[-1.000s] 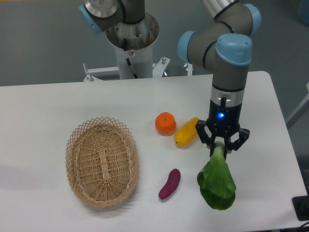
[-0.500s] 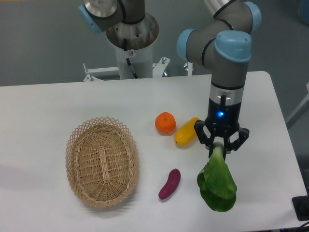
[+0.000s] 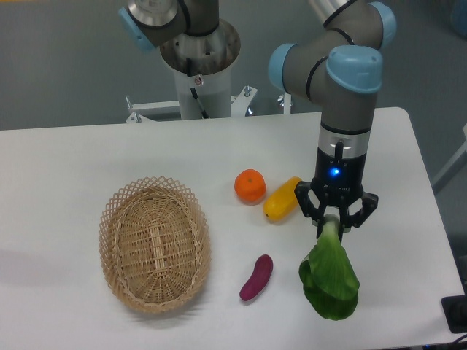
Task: Pick up the green vegetable from the table
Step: 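Hold the bok choy raised above the table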
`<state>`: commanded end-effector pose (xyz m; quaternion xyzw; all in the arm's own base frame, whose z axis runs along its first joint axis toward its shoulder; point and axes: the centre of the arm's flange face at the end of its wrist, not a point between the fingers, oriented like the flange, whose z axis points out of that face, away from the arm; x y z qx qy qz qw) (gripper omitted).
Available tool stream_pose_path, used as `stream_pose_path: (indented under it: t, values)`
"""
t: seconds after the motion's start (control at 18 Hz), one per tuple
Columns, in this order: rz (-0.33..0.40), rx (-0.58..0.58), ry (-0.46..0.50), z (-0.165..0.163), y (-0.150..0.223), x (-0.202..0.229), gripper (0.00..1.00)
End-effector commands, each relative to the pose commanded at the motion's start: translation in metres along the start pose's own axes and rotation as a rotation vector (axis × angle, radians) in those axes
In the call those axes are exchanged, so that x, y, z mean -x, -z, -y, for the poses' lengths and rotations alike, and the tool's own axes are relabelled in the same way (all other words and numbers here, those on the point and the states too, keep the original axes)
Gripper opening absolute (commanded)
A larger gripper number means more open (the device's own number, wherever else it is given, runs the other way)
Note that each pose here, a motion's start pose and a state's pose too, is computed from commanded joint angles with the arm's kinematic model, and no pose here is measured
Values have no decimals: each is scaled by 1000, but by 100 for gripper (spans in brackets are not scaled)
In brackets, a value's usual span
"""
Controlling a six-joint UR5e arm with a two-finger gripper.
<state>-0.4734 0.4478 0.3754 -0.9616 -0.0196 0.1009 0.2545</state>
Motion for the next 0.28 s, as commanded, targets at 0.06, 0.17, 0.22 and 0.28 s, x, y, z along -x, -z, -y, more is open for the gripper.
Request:
stream_pose_path:
  t: [0.06,0.17,0.22,0.28]
  values:
    - [1,-1,0,0,1,0,39]
    - [2,-2,1,1,1,1,39]
    - [1,-1,0,0,1,0,39]
    - [2,-2,-1,1,1,1,39]
